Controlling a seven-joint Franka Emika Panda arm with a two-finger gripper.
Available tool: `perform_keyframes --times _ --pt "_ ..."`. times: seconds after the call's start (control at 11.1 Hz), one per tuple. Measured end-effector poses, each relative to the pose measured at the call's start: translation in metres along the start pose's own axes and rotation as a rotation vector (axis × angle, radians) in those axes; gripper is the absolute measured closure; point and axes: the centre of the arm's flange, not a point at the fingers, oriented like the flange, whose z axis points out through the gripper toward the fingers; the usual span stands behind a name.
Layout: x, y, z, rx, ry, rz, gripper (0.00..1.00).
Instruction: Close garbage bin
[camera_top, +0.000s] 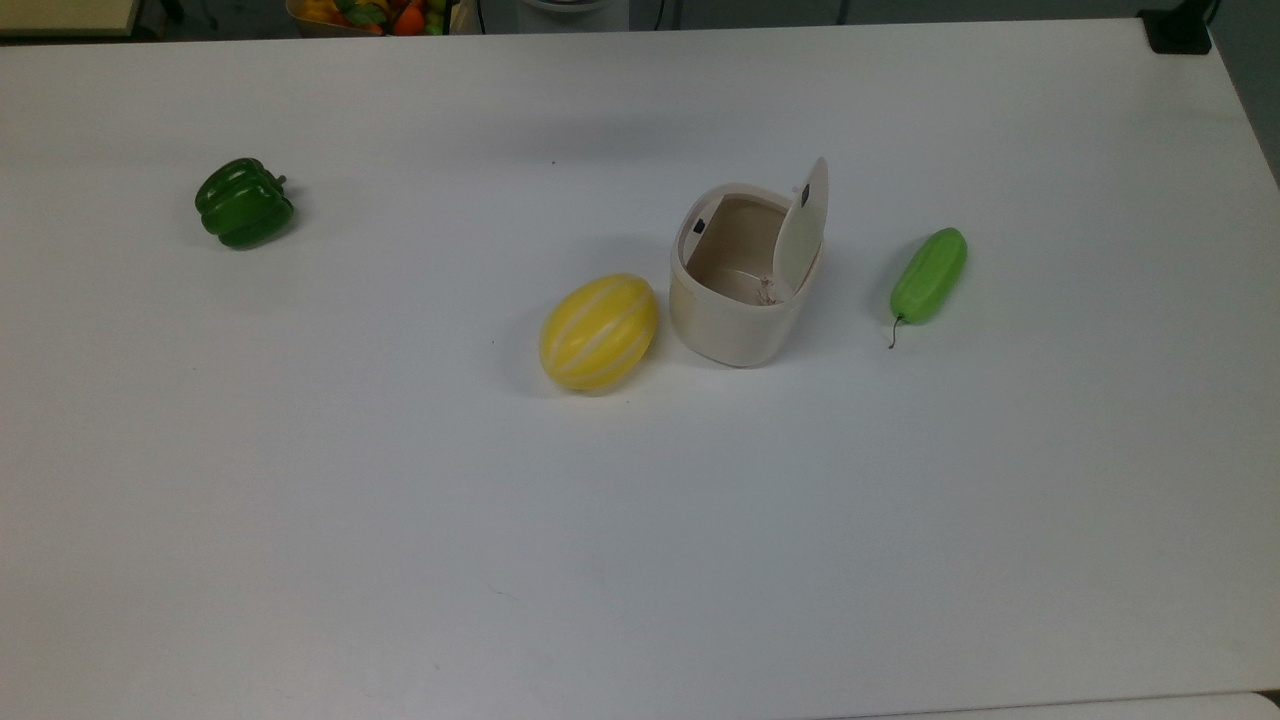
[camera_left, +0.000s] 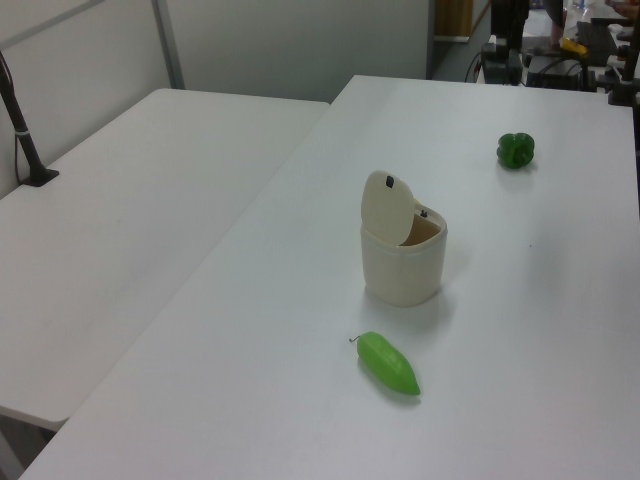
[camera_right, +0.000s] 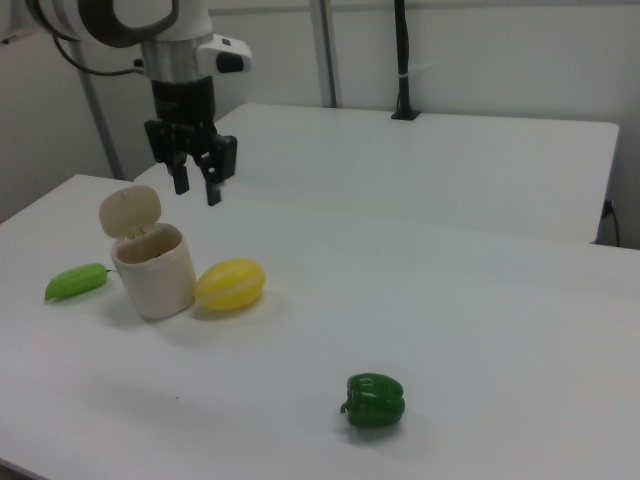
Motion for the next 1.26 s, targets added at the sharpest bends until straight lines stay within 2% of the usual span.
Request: perform_keyframes --times 0.09,0.27,0.36,0.45,0.72,0.9,1.08,1.26 --pt "0.001 -0.013 0.001 0.044 0.003 -0.075 0.56" --pt "0.004 -0.032 0.000 0.127 0.031 -0.194 0.89" --pt "0.010 -0.047 0.001 0.145 0.060 -0.256 0.90" --pt "0.017 -0.068 0.004 0.145 0.092 -0.308 0.95" --pt "0.046 -0.145 0.021 0.133 0.227 -0.412 0.99" --pt "0.065 -0.181 0.037 0.172 0.318 -0.461 0.99" --pt "0.072 -0.208 0.043 0.203 0.385 -0.532 0.99" --pt "0.067 -0.234 0.048 0.202 0.389 -0.629 0.99"
